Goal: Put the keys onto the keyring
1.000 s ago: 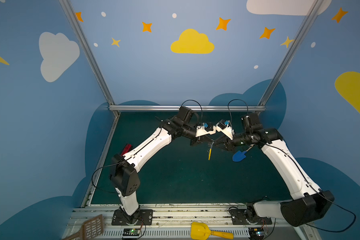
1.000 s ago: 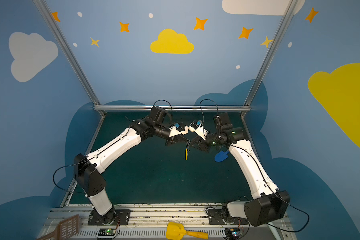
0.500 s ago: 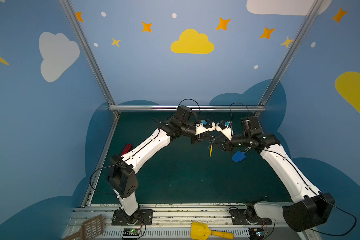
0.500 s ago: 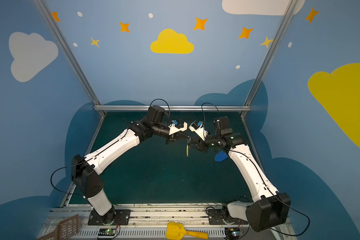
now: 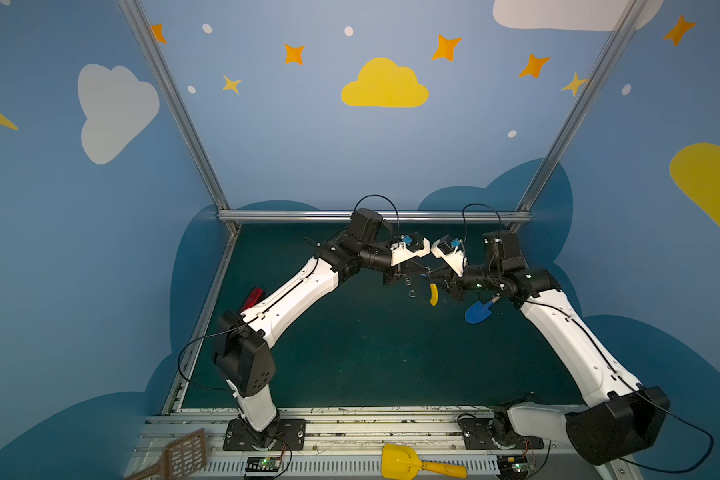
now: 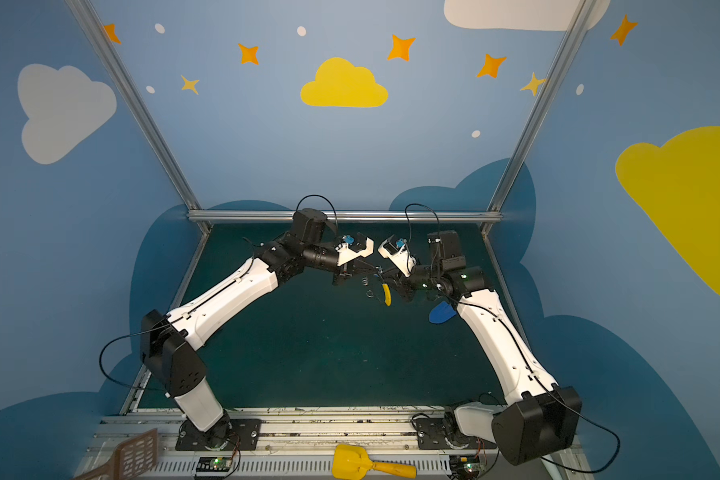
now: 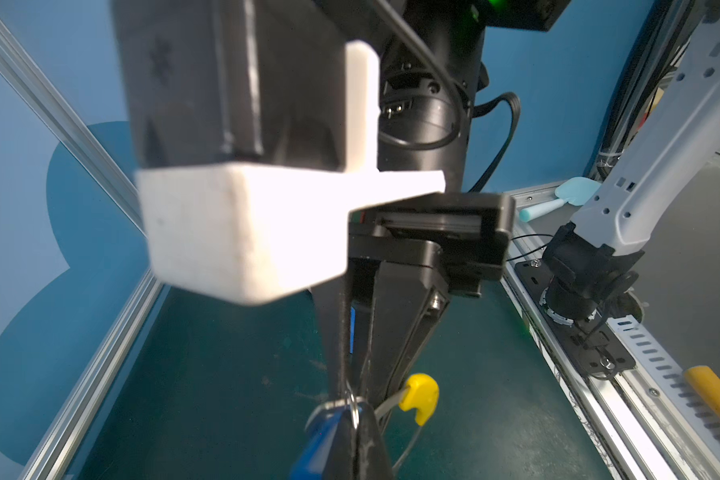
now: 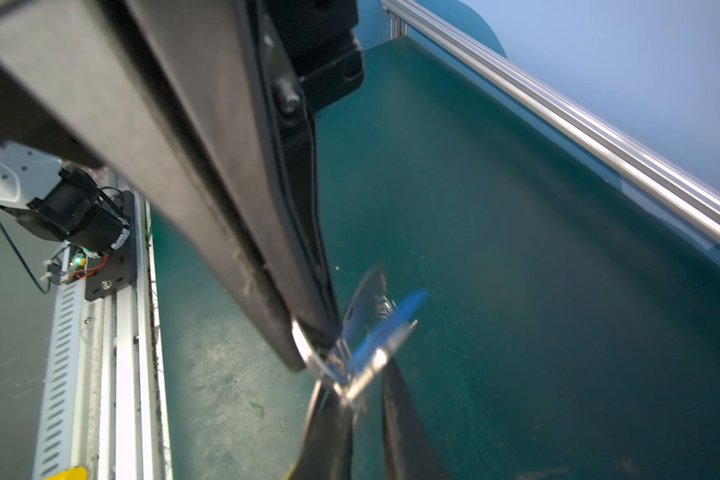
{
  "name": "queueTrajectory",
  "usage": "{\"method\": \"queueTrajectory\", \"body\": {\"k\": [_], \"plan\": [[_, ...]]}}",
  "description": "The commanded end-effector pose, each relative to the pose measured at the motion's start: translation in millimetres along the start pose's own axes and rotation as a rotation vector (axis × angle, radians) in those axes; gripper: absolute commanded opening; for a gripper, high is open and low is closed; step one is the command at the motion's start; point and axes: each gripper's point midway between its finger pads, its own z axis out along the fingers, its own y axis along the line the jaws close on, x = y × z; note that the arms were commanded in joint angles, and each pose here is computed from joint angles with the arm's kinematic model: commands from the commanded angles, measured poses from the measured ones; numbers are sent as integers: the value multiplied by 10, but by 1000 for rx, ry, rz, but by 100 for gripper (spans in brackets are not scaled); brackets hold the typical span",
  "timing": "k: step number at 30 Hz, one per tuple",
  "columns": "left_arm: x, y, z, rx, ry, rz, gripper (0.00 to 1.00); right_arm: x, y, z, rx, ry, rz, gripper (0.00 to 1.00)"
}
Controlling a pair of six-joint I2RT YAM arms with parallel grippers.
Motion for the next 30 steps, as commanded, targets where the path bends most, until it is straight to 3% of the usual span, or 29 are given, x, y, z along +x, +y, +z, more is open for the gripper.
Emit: {"method": "queueTrajectory", "body": {"k": [1, 11, 12, 15, 18, 23, 30], "plan": [[-177, 5, -84, -2, -58, 1, 4, 39, 41, -25, 11, 14, -43, 12], [-240, 60, -87, -12, -92, -11, 4, 16, 20, -55, 57, 3, -104, 3], [-247, 62, -90, -10, -98, -13, 4, 3, 43, -64, 52, -10, -113, 7], [-261, 59, -94, 5, -114, -17, 4, 2, 32, -87, 84, -42, -124, 35], [-281, 25, -104, 36, -131, -20, 4, -27, 25, -139, 104, -75, -136, 45], [-285, -31, -95, 82, -147, -28, 4, -149, 15, -176, 86, -110, -130, 55], [-281, -22, -99, 71, -140, -23, 4, -260, 26, -208, 83, -148, -136, 54]]}}
